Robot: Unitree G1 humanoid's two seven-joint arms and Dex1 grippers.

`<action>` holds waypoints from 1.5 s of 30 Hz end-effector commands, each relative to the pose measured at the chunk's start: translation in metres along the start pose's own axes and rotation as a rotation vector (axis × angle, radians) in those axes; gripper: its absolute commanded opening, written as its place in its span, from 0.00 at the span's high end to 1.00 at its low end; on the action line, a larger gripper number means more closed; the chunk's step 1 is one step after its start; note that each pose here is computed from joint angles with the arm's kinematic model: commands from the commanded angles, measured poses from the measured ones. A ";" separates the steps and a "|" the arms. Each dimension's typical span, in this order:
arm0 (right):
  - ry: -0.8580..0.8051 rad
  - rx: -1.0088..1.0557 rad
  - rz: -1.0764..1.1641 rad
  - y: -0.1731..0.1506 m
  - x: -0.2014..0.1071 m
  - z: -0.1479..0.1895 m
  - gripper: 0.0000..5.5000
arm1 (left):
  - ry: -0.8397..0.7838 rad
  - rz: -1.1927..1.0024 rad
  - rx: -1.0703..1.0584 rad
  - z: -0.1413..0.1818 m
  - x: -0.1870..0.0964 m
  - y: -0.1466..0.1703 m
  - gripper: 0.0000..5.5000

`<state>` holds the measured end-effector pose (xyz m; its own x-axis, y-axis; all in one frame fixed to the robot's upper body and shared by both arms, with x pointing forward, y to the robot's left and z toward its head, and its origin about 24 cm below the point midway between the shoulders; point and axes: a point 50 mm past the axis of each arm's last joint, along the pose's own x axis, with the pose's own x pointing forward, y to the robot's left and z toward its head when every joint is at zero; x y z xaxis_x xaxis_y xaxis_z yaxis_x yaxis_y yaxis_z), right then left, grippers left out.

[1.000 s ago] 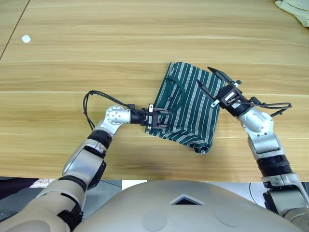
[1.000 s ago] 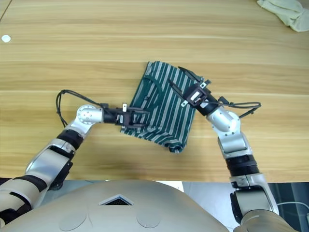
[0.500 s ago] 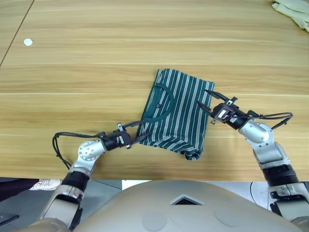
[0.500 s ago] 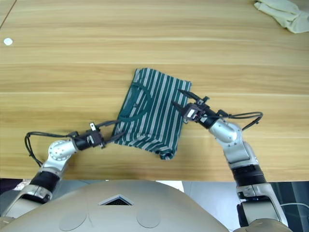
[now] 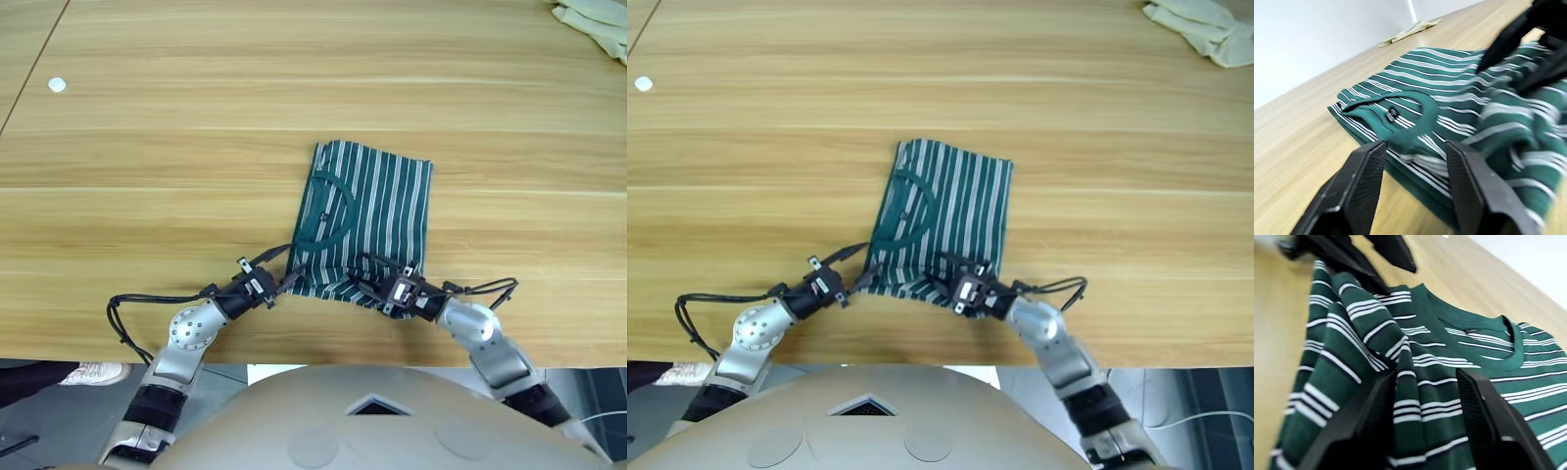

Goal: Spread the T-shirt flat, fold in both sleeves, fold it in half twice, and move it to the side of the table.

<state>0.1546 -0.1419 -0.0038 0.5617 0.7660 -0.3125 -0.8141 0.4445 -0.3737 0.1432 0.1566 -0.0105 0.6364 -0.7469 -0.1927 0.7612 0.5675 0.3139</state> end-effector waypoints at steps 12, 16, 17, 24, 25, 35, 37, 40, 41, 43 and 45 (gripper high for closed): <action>-0.222 0.034 0.167 0.002 -0.035 0.013 0.60 | -0.146 -0.081 -0.042 0.015 -0.027 0.016 0.60; -0.463 0.071 -0.018 -0.043 -0.047 0.049 0.60 | -0.229 -0.011 -0.090 0.023 -0.039 0.051 0.60; -0.489 0.080 -0.044 -0.050 -0.048 0.053 0.60 | -0.234 0.000 -0.097 0.023 -0.041 0.057 0.60; -0.085 -0.118 -0.119 -0.057 -0.098 0.012 0.60 | 0.136 -0.231 0.153 -0.002 -0.074 0.065 0.60; 0.075 -0.192 -0.070 -0.047 -0.111 -0.003 0.60 | 0.205 -0.317 0.196 -0.006 -0.081 0.059 0.60; 0.415 -0.435 0.251 0.007 -0.156 -0.006 0.41 | 0.253 -0.700 0.409 -0.001 -0.077 0.011 0.45; 0.393 -0.439 0.269 0.010 -0.150 -0.005 0.39 | 0.177 -0.709 0.424 0.004 -0.064 0.003 0.45; 0.350 -0.443 0.290 0.013 -0.141 -0.004 0.39 | 0.112 -0.715 0.475 0.003 -0.046 0.000 0.45; 0.331 -0.445 0.295 0.013 -0.137 -0.003 0.39 | 0.095 -0.713 0.486 0.002 -0.040 0.000 0.45; 0.308 -0.451 0.306 0.015 -0.130 -0.004 0.39 | 0.060 -0.713 0.508 0.002 -0.032 0.000 0.45; 0.292 -0.456 0.314 0.016 -0.125 -0.003 0.39 | 0.018 -0.717 0.520 0.003 -0.025 -0.002 0.45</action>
<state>0.0809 -0.2335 0.0400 0.4602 0.6646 -0.5886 -0.7881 0.0004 -0.6156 0.1320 0.1725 0.0129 0.0923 -0.8962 -0.4339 0.8086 -0.1868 0.5579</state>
